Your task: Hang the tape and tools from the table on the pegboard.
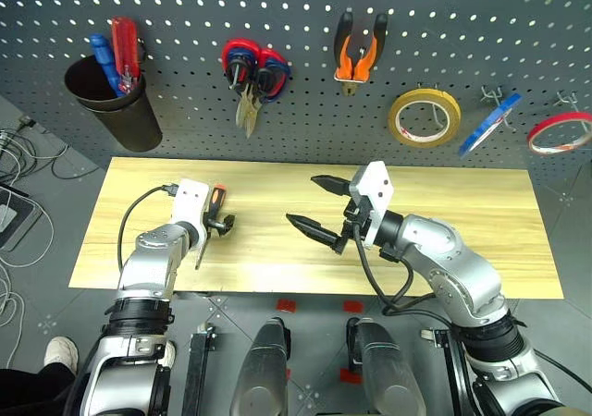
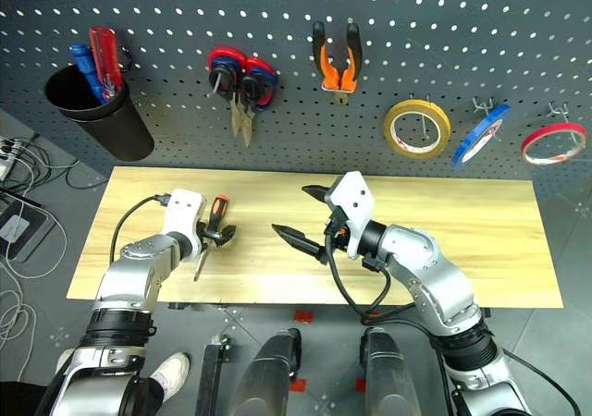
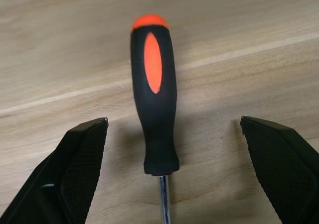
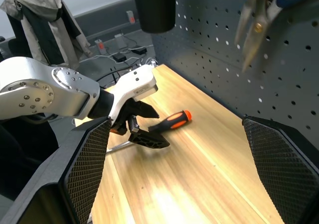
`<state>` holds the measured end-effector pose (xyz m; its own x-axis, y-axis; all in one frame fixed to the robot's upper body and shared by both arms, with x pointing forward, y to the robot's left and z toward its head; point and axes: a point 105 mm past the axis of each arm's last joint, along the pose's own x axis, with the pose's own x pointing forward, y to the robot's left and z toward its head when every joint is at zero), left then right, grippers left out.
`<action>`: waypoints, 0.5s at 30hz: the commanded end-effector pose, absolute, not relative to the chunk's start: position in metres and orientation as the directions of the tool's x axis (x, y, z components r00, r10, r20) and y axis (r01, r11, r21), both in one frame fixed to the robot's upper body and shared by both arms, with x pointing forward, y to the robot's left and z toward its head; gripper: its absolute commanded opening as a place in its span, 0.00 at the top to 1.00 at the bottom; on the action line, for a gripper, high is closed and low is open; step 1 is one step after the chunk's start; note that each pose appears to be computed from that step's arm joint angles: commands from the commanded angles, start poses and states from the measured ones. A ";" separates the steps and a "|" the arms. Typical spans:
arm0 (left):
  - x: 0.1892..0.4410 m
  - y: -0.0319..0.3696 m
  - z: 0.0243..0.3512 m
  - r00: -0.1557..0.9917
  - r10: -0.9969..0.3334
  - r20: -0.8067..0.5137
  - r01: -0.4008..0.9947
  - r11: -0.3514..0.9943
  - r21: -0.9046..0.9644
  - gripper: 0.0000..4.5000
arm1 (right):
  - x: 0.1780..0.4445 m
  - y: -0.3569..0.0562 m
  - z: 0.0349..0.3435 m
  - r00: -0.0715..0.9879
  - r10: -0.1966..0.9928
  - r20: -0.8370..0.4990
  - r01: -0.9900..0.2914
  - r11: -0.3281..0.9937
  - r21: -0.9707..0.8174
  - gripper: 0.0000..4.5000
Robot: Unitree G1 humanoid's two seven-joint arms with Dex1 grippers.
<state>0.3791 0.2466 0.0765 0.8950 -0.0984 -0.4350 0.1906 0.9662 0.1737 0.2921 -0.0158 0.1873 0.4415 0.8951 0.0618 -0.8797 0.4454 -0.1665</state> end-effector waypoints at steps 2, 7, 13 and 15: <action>0.378 0.254 0.073 0.887 -0.076 -0.455 0.180 0.965 0.189 0.00 | 0.287 -0.016 0.192 0.419 0.905 0.071 -0.885 0.425 -0.191 0.00; 0.378 0.259 0.066 0.876 -0.066 -0.478 0.175 0.967 0.186 0.19 | 0.283 -0.018 0.183 0.399 0.917 0.023 -0.901 0.397 -0.173 0.00; 0.381 0.259 0.069 0.880 -0.070 -0.470 0.174 0.968 0.181 0.61 | 0.282 -0.021 0.180 0.395 0.919 0.008 -0.906 0.391 -0.160 0.00; 0.381 0.259 0.070 0.883 -0.068 -0.465 0.170 0.969 0.181 0.76 | 0.283 -0.022 0.180 0.398 0.917 0.008 -0.905 0.394 -0.161 0.00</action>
<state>0.3869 0.2526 0.0813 0.9001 -0.0872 -0.4269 0.1788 0.9674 0.1794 0.2896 -0.0231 0.1719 0.4211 0.9068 -0.0215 -0.8988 0.4140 -0.1441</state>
